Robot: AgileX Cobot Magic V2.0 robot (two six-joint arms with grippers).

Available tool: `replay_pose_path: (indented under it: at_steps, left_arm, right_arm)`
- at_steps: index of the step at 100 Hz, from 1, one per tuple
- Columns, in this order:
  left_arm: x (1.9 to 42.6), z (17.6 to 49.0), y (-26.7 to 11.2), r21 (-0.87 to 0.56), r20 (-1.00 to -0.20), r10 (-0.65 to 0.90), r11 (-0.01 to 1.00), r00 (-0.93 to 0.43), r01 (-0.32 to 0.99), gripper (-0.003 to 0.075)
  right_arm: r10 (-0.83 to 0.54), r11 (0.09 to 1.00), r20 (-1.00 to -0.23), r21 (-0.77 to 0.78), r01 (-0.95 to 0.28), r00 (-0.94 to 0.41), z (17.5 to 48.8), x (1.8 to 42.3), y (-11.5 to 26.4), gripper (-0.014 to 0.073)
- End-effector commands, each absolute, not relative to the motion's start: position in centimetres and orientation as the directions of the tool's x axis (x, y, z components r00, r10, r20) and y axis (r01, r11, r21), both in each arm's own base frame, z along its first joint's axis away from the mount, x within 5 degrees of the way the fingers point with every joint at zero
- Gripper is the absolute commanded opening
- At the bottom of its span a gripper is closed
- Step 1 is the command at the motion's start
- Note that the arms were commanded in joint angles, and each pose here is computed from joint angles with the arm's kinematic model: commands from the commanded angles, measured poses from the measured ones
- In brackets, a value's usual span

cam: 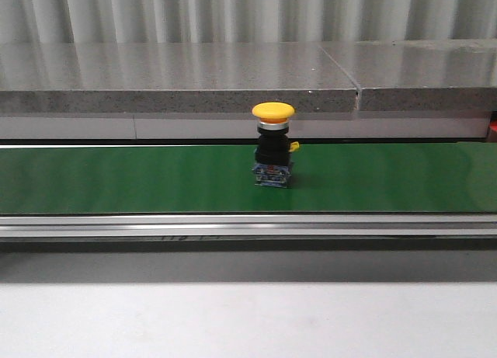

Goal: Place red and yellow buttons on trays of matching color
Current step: 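Lower the red button into the red tray and open the right gripper, then grasp the yellow button at the belt's end with the right gripper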

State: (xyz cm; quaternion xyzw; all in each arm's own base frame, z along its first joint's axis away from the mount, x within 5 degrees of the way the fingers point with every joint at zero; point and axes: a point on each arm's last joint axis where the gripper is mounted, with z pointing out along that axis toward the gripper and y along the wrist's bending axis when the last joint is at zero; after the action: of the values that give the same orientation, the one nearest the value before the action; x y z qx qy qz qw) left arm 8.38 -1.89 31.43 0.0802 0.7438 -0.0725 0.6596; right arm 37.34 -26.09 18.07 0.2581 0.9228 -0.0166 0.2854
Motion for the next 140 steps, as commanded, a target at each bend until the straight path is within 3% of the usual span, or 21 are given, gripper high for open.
replay_pose_path:
  at_steps: [1, 36, 59, 95, 118, 140]
  left_arm:
    - [8.4, 33.1, -1.8, -0.016, -1.000, -0.012, 0.979, -0.021, 0.201, -0.0020]
    - [8.4, 33.1, -1.8, -0.016, -1.000, -0.012, 0.979, -0.021, 0.201, -0.0020]
    - [8.4, 33.1, -1.8, -0.016, -1.000, -0.012, 0.979, -0.021, 0.201, -0.0020]
    - [8.4, 33.1, -1.8, -0.016, -1.000, -0.012, 0.979, -0.021, 0.201, -0.0020]
    - [8.4, 33.1, -1.8, -0.016, -1.000, -0.012, 0.979, -0.021, 0.201, -0.0020]
    - [8.4, 33.1, -1.8, -0.016, -1.000, -0.012, 0.979, -0.021, 0.201, -0.0020]
  right_arm:
    - [0.435, 0.871, -0.628, 0.110, 0.479, -0.645, 22.6, 37.5, -26.5, 0.0603]
    - [0.340, 0.901, -0.738, 0.077, 0.428, -0.583, 31.8, 35.6, -24.7, 0.0602]
    - [0.268, 0.934, -0.748, 0.047, 0.354, -0.608, 35.6, 32.7, -20.9, 0.0602]
    - [0.174, 0.982, -0.694, 0.067, 0.179, -0.698, 33.7, 27.4, -10.6, 0.0602]
    - [0.023, 0.995, -0.640, 0.092, -0.046, -0.768, 32.3, 26.5, -3.7, 0.0602]
    - [-0.197, 0.951, -0.568, 0.087, -0.296, -0.799, 31.1, 26.8, 1.5, 0.0602]
